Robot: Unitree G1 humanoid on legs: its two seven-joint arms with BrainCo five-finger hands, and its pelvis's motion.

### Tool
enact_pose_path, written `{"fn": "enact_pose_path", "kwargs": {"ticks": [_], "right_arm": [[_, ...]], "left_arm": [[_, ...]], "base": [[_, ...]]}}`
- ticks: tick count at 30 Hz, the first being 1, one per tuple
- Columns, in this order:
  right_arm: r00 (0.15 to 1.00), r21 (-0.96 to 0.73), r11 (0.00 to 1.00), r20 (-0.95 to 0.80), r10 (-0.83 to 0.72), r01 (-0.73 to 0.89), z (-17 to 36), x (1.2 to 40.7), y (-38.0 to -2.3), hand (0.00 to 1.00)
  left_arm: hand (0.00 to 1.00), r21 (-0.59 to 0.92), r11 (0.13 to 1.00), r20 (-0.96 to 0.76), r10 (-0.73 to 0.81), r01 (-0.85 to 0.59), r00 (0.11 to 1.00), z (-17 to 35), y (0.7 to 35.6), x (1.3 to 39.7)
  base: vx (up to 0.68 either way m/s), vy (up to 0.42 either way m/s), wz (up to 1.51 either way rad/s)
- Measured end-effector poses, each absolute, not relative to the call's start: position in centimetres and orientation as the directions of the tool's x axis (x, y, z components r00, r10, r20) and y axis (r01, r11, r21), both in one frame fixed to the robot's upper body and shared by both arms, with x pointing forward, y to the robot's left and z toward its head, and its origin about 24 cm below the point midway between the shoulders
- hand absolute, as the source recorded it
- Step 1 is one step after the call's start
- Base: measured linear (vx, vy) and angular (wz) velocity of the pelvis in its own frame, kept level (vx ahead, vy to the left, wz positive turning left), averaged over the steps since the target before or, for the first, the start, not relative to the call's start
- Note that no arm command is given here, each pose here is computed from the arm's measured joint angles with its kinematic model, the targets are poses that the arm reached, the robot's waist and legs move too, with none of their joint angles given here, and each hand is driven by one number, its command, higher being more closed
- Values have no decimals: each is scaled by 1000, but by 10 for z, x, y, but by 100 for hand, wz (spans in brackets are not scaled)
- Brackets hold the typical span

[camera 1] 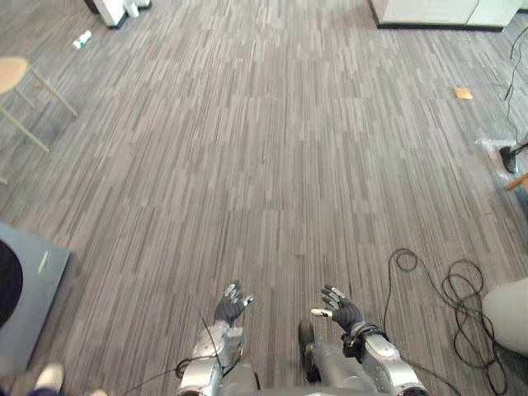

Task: Organize washtable

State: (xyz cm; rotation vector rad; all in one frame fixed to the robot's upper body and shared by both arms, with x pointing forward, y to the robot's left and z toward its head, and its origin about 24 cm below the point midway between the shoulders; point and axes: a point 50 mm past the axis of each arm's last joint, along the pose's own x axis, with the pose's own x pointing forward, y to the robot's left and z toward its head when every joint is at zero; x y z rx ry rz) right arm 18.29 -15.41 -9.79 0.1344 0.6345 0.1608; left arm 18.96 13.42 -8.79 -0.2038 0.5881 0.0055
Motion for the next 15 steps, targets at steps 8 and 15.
{"fn": "enact_pose_path", "kwargs": {"ticks": [8,15], "right_arm": [[782,157,983,-599,172,-96,-101,177,-161,0],[748,164,944,-577,327,-286,-96,194,-122,0]], "left_arm": [[0,-233,966,-433,3,-115,901,-61,149,198],[0,-215,954,-384,113,-208,916,-49,172,195]], "base": [[486,28,-34],[513,235,-32]]}}
